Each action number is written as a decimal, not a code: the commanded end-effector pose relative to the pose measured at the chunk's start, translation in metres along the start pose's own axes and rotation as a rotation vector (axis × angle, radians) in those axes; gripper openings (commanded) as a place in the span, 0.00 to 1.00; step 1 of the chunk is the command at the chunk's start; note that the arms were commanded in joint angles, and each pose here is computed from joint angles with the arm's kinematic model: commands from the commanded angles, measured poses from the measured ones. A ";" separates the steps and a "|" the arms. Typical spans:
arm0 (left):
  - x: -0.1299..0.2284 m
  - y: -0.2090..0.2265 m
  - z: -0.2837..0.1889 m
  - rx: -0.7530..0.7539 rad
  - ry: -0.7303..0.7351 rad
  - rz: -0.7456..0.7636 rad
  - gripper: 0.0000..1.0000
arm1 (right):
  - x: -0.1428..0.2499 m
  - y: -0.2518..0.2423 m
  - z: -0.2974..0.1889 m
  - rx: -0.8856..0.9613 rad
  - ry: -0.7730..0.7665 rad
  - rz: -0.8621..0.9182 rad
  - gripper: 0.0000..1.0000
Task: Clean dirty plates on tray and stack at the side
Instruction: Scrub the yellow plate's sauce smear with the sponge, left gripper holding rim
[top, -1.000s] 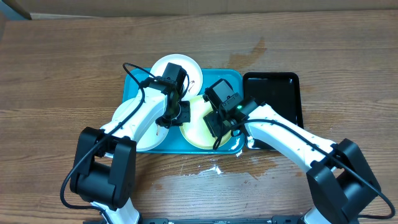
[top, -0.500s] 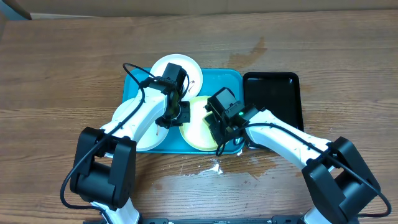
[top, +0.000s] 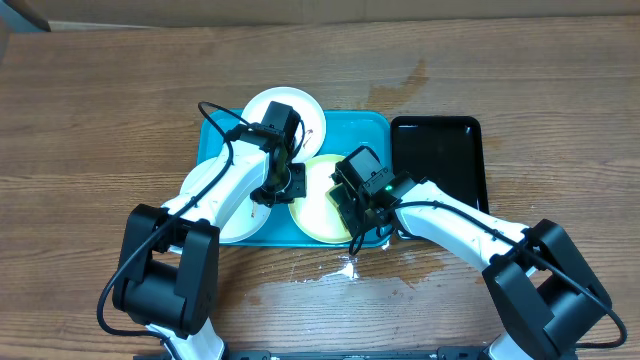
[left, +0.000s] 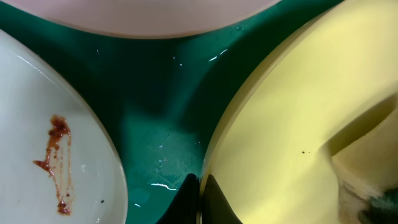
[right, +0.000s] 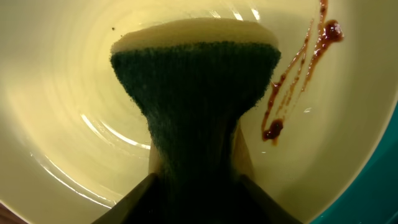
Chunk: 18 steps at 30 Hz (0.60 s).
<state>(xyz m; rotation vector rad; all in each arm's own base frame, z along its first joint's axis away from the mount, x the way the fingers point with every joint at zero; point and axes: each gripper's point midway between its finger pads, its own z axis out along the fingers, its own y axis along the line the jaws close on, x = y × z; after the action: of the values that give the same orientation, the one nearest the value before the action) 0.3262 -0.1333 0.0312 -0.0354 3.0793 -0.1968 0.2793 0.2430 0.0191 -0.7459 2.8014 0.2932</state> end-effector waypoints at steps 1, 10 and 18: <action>-0.004 -0.004 -0.008 0.015 -0.024 0.010 0.04 | 0.008 -0.002 0.006 0.006 0.023 0.010 0.22; -0.002 -0.004 -0.008 0.013 -0.018 0.013 0.04 | 0.007 -0.004 0.006 0.015 0.019 0.009 0.04; -0.002 -0.004 -0.008 0.016 -0.017 0.029 0.04 | -0.005 -0.017 0.005 0.092 -0.034 0.006 0.04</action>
<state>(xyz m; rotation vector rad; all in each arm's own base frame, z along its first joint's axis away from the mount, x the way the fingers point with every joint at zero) 0.3253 -0.1330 0.0311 -0.0316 3.0830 -0.1954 0.2880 0.2389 0.0187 -0.7175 2.7747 0.2361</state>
